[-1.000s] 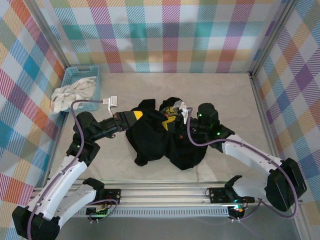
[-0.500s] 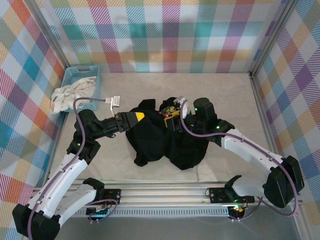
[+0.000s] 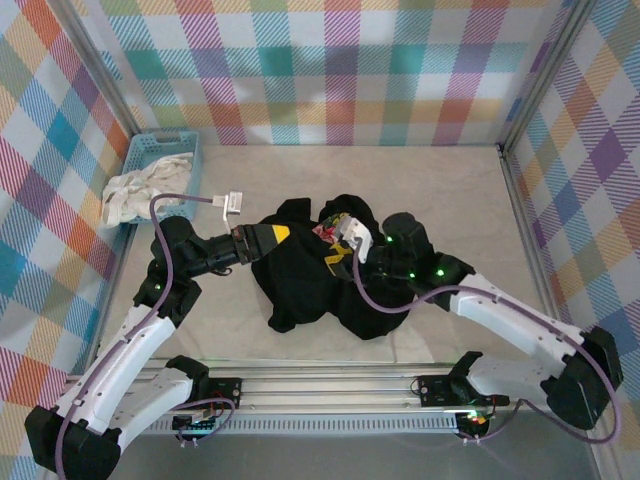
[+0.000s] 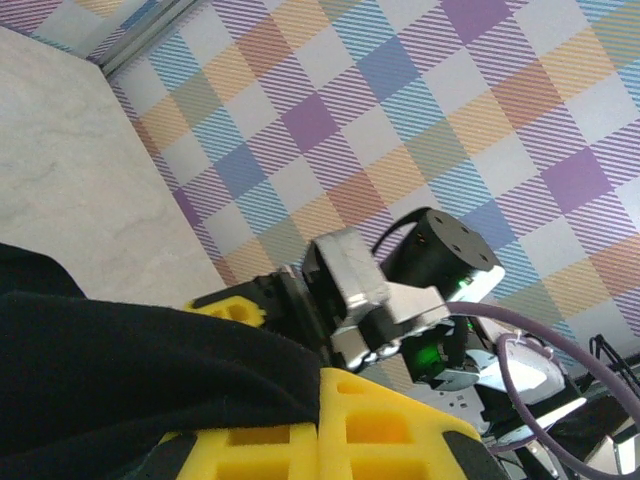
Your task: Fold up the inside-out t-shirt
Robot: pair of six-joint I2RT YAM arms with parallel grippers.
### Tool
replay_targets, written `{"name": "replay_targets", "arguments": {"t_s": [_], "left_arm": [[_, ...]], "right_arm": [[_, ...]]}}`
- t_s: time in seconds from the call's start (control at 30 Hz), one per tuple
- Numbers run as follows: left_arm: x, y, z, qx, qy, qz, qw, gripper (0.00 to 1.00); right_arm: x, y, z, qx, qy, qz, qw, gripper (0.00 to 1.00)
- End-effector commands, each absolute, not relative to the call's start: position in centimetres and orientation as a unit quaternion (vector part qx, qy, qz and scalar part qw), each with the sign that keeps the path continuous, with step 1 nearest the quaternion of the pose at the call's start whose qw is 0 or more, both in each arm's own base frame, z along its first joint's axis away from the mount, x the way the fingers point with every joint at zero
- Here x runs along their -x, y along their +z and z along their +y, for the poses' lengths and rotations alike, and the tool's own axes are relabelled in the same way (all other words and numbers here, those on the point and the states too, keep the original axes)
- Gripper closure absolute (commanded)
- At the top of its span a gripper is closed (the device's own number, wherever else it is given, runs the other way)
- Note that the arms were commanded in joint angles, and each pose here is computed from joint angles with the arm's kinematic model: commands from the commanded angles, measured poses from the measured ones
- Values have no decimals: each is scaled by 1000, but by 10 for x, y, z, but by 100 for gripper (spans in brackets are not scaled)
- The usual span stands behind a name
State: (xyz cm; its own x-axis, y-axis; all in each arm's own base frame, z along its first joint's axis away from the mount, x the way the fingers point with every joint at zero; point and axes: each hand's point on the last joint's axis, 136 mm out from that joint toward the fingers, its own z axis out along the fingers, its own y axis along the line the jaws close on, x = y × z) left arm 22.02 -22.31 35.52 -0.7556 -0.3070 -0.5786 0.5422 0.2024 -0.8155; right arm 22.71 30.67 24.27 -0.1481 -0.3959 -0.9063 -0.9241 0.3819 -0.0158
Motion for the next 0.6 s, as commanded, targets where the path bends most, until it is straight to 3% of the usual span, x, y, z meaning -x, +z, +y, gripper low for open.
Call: {"name": "replay_targets", "arguments": {"t_s": [0.0,0.57], "left_arm": [[-214,375,-222,-112,-629,679,361,100],[-213,375,-222,-114,-629,679,361,100]], "right_arm": [[-238,251,316,509,265,671,469,71],[-239,244,340,537,294,645,458,67]]}}
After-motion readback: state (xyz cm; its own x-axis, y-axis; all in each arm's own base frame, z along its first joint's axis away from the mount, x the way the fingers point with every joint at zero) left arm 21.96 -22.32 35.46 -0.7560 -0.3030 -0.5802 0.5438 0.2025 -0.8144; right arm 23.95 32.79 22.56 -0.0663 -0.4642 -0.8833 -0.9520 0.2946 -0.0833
